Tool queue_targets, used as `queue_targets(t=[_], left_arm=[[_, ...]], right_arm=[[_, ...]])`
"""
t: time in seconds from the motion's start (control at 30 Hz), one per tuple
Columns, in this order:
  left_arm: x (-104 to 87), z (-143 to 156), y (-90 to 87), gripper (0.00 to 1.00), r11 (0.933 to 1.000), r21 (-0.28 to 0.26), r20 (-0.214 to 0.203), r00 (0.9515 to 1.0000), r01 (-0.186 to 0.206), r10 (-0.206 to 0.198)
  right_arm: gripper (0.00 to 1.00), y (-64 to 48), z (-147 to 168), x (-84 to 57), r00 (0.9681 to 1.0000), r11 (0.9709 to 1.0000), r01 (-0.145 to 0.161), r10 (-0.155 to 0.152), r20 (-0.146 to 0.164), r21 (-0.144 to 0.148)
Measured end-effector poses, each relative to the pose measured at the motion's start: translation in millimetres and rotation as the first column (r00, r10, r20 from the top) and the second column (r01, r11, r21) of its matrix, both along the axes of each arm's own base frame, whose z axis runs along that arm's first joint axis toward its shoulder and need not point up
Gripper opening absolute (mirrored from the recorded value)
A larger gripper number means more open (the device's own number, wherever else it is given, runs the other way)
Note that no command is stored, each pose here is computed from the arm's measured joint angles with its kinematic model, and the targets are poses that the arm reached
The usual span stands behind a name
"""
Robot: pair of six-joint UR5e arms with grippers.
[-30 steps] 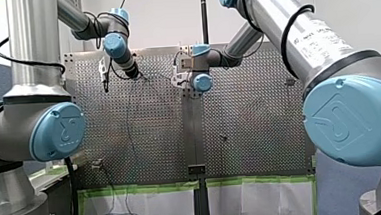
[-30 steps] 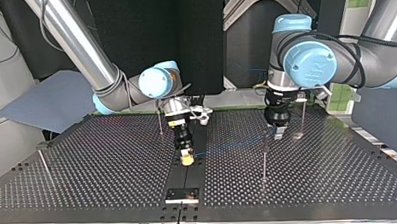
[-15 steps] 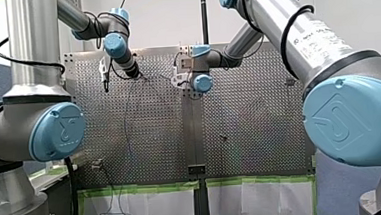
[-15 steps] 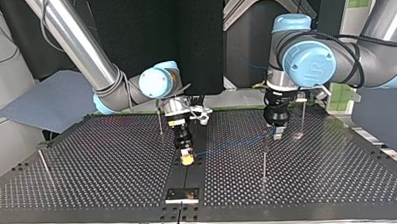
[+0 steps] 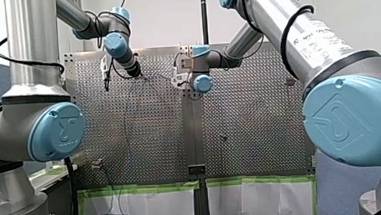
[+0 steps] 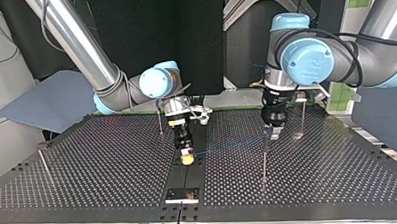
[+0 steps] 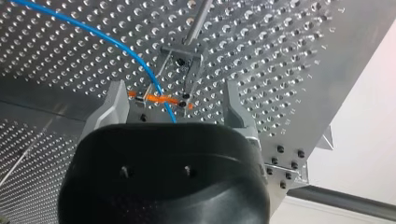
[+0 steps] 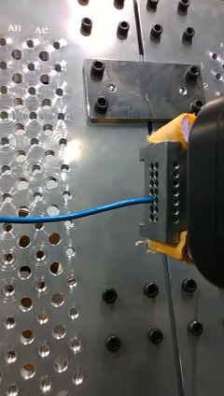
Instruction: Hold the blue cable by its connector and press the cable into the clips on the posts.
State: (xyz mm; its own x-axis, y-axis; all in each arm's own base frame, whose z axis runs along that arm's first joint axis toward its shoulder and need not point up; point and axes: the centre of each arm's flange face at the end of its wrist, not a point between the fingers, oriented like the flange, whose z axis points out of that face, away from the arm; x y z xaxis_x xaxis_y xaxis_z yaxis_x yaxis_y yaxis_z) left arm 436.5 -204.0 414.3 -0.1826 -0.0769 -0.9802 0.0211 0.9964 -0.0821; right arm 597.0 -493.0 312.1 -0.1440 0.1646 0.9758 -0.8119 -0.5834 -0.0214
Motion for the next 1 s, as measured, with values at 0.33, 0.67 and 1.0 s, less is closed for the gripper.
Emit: queue_targets(t=[0.33, 0.67, 1.0], left_arm=[[-3.6, 0, -8.5, 1.00, 0.9996, 0.000, 0.002, 0.9996, 0.028, -0.028], [-5.9, 1, -21.3, 1.00, 0.9942, -0.014, 0.013, 0.9942, 0.106, -0.106], [-7.6, 5, -37.4, 1.00, 0.9813, 0.014, 0.053, 0.9799, 0.192, -0.192]], right_arm=[[0.00, -1.0, -1, -0.5, 1.0000, 1.0000, 0.002, -0.002, 0.001, 0.000], [0.00, -1.6, -3, -0.5, 1.0000, 1.0000, 0.002, -0.002, -0.001, 0.003], [0.00, -0.3, -3, 0.7, 1.0000, 1.0000, 0.000, 0.000, -0.004, 0.003]])
